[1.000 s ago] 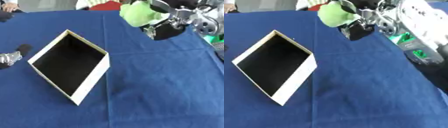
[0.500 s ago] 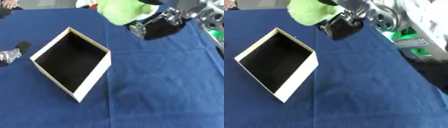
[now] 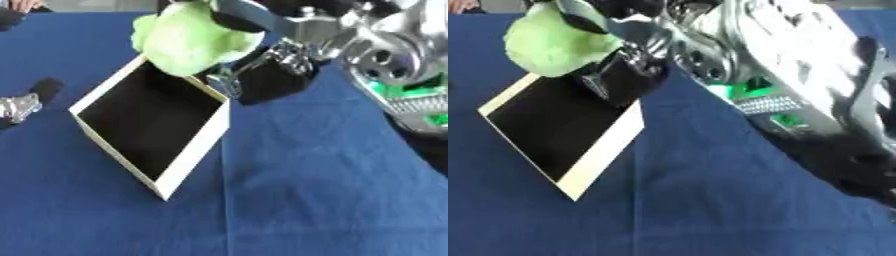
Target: Pick up objects on the table and place them in the box.
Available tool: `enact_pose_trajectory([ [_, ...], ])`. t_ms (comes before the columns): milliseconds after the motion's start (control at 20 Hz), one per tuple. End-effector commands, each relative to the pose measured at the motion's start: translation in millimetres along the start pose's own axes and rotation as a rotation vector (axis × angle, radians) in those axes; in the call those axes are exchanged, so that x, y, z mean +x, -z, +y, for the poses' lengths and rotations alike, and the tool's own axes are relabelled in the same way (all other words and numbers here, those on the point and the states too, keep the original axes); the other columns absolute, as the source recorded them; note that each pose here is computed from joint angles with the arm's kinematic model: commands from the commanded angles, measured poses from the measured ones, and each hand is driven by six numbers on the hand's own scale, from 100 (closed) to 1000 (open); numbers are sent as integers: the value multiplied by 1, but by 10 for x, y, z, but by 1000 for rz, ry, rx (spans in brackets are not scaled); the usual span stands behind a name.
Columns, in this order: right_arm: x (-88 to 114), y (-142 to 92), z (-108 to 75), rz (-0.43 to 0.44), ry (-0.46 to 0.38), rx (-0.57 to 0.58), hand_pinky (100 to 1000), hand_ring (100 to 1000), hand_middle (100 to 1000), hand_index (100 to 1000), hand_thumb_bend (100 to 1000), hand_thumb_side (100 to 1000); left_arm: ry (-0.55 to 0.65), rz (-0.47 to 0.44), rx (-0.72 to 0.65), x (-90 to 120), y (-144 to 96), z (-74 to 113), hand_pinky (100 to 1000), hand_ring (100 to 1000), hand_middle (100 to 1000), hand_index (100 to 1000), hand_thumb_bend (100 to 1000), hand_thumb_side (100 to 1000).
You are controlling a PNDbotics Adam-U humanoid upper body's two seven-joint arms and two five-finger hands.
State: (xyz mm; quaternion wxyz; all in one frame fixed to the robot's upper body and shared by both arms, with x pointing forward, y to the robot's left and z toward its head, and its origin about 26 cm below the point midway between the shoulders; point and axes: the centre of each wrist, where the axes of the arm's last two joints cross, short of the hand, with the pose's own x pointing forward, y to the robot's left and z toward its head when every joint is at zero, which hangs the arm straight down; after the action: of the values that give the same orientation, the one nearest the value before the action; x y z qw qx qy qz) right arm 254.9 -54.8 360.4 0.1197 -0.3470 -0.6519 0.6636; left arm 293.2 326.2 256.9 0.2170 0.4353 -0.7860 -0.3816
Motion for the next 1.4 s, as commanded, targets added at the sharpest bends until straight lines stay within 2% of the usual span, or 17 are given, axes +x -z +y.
enact_pose_trajectory([
  [50, 34, 98, 11, 10, 9, -16, 865, 742, 705, 780, 100, 112, 12, -24, 11, 27, 38, 80, 511, 656, 646, 789, 513, 623],
  [450, 163, 390, 231, -30, 37, 30, 865, 750, 703, 789, 100, 124, 4, -28, 15, 35, 48, 79, 511, 655, 644, 789, 513, 622],
  [700, 158, 542, 435, -31, 63, 96, 864, 755, 700, 793, 100, 140, 1, -27, 17, 35, 50, 77, 511, 654, 644, 789, 513, 620],
  [750, 153, 560, 466, -32, 67, 105, 861, 759, 698, 793, 100, 100, 1, -26, 17, 34, 49, 76, 510, 654, 643, 789, 522, 615],
  [800, 151, 576, 493, -33, 71, 114, 859, 762, 696, 791, 100, 147, -1, -25, 17, 33, 48, 74, 510, 654, 643, 789, 511, 620],
  [1050, 136, 626, 583, -43, 78, 140, 862, 772, 706, 797, 100, 154, -2, -22, 17, 28, 42, 70, 511, 654, 643, 789, 511, 619],
  [1150, 130, 632, 591, -41, 71, 138, 868, 799, 738, 818, 100, 222, -4, -21, 17, 26, 39, 66, 511, 654, 643, 789, 512, 619],
  [1200, 132, 635, 593, -43, 65, 142, 879, 847, 792, 855, 100, 381, -5, -20, 17, 26, 38, 64, 511, 654, 642, 789, 512, 619],
  [1250, 134, 638, 596, -50, 59, 149, 882, 854, 799, 859, 100, 399, -6, -19, 17, 25, 36, 62, 510, 653, 642, 789, 512, 619],
  [1300, 135, 642, 599, -58, 52, 161, 900, 900, 851, 896, 100, 549, -7, -19, 16, 25, 35, 59, 510, 653, 642, 789, 512, 618],
  [1400, 130, 647, 601, -72, 36, 184, 917, 934, 883, 913, 100, 683, -8, -18, 16, 24, 34, 58, 510, 654, 642, 789, 510, 618],
])
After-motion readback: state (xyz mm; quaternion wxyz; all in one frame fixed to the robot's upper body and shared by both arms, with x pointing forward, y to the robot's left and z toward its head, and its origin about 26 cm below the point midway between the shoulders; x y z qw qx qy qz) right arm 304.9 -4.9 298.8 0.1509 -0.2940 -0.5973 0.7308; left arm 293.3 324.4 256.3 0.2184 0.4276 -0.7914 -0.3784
